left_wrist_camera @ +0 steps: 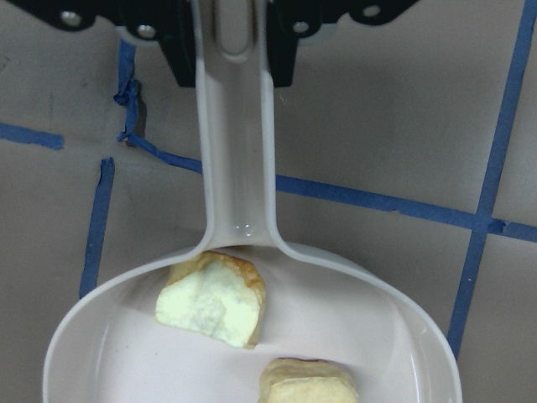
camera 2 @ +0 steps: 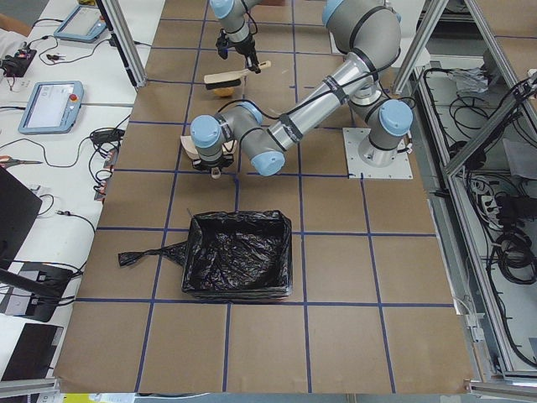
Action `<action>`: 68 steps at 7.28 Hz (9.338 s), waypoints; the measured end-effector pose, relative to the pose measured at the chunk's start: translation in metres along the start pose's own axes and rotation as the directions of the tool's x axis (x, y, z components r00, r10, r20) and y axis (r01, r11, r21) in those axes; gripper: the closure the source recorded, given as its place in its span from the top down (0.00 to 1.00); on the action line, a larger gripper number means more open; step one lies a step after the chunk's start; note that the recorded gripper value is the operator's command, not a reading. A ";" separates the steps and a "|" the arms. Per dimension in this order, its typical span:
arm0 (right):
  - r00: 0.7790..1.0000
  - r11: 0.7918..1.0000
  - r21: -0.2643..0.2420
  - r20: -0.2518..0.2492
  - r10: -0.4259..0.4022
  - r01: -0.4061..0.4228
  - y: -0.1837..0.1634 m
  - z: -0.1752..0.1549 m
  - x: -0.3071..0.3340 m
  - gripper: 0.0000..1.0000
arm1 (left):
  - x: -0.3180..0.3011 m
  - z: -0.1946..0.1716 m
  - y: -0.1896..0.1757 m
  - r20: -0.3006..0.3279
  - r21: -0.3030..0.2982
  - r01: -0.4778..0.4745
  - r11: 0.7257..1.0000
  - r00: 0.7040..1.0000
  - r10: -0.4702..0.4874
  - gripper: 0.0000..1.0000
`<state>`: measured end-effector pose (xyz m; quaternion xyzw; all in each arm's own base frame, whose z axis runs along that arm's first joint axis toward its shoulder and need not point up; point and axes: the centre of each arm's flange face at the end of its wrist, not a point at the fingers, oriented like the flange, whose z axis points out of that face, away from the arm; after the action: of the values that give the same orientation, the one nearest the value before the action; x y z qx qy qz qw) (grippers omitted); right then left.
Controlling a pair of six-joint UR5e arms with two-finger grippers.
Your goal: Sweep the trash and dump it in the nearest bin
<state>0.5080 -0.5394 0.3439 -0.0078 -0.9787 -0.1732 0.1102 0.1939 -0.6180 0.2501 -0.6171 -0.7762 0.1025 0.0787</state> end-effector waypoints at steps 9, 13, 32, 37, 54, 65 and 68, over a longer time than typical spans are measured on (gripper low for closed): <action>0.859 0.846 -0.150 -0.053 0.509 -0.511 -0.052 0.067 0.024 0.02 | 0.000 -0.002 0.000 0.003 -0.001 -0.002 1.000 1.000 0.002 0.01; 0.898 0.897 -0.090 0.037 0.438 -0.433 -0.071 0.087 -0.010 0.02 | 0.002 -0.005 -0.002 0.005 -0.006 -0.003 1.000 1.000 0.003 0.01; 0.896 0.848 0.342 0.034 -0.442 0.405 -0.066 0.102 -0.112 0.04 | 0.007 0.003 -0.016 -0.003 0.058 -0.006 0.998 1.000 0.006 0.01; 0.891 0.857 0.263 -0.022 -0.454 0.443 -0.062 0.098 -0.092 0.04 | 0.011 0.009 -0.014 0.005 0.136 0.011 0.991 1.000 -0.011 0.01; 0.993 0.993 -0.004 -0.017 0.115 -0.115 0.080 0.114 0.037 0.01 | 0.039 -0.040 0.092 0.132 0.517 0.168 0.839 0.953 -0.272 0.01; 0.995 0.997 0.007 0.068 -0.073 0.072 0.084 0.181 0.074 1.00 | 0.216 -0.247 0.306 0.242 0.636 0.448 0.628 0.657 -0.714 0.00; 0.995 0.998 0.008 0.069 -0.071 0.070 0.077 0.182 0.068 1.00 | 0.289 -0.250 0.365 0.246 0.593 0.508 0.625 0.625 -0.741 0.01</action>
<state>0.4073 -0.4068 0.2177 0.0209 -0.9820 -0.1740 0.0702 0.5344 -0.2418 0.3973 -0.2131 -0.8902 0.3971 0.0667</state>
